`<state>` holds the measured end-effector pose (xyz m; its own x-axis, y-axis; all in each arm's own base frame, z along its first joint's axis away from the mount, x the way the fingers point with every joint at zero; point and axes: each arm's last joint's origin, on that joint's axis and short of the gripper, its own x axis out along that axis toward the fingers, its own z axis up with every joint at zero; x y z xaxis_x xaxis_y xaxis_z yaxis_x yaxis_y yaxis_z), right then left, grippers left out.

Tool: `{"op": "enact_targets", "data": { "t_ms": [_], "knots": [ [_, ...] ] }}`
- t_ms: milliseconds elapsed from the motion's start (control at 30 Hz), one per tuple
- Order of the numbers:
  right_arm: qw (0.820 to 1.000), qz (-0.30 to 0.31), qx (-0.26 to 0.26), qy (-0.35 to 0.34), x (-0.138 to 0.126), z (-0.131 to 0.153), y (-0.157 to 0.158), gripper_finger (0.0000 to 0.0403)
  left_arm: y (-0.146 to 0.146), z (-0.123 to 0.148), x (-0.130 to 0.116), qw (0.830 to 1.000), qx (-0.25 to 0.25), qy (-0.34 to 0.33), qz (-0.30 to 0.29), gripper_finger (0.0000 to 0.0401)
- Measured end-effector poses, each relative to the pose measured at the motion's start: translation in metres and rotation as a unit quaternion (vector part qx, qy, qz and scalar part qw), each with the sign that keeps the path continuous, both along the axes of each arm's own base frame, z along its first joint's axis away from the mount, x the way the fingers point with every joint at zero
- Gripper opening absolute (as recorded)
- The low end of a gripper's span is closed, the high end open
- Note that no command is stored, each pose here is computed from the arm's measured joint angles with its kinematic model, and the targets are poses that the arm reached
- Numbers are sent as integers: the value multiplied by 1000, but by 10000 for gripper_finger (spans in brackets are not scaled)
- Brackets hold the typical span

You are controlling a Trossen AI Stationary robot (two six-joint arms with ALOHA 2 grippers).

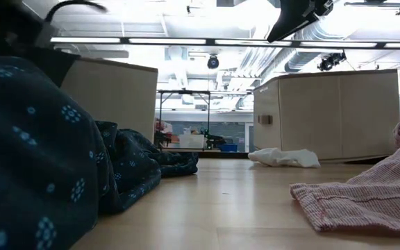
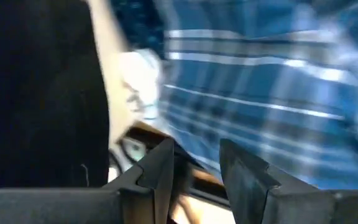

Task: Sort clothes
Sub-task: Put the black pants into the left laundry bin

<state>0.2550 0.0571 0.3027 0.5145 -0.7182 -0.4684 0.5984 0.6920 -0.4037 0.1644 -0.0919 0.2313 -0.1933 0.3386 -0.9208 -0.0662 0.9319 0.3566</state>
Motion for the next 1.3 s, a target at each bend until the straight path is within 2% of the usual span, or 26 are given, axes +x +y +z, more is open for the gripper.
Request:
{"op": "enact_targets", "data": {
  "t_ms": [100, 233, 467, 667, 733, 867, 933, 1000, 1100, 1133, 1200, 1300],
  "knots": [
    [1000, -1, -6, 0, 0, 0, 0, 172, -6, -13, -7, 995, 89, -26, -22, 117],
    [1000, -3, -10, -2, 0, 1, 0, 172, -10, -16, -9, 974, 203, -85, -52, 117],
    [1000, -2, -10, -3, 0, 1, 0, 172, -10, -6, 0, 935, 283, -197, -88, 113],
    [1000, -2, -9, -3, 1, 1, 0, 172, -2, 18, 11, 895, 336, -273, -110, 84],
    [1000, -2, -8, -3, 1, 1, 0, 172, 2, 28, 14, 898, 328, -275, -102, 74],
    [1000, 0, -6, -2, 1, 1, 0, 172, 5, 47, 14, 931, 255, -250, -75, 58],
    [1000, 0, -6, -2, 1, 1, 0, 172, 2, 55, 12, 951, 189, -237, -63, 53],
    [1000, -1, -6, -3, 1, 1, 0, 172, -5, 56, 11, 968, 96, -225, -51, 49],
    [1000, -1, -5, -4, 1, 1, 0, 172, -17, 49, 10, 978, -13, -205, -47, 44],
    [1000, -2, -5, -4, 1, 1, 0, 172, -20, 43, 9, 979, -27, -196, -50, 42],
    [1000, -2, -7, -4, 1, 1, 0, 172, -24, 29, 5, 983, -19, -175, -55, 37],
    [1000, -3, -8, -5, 1, 1, 0, 172, -22, 4, -4, 985, 51, -158, -38, 24]
  ]
}}
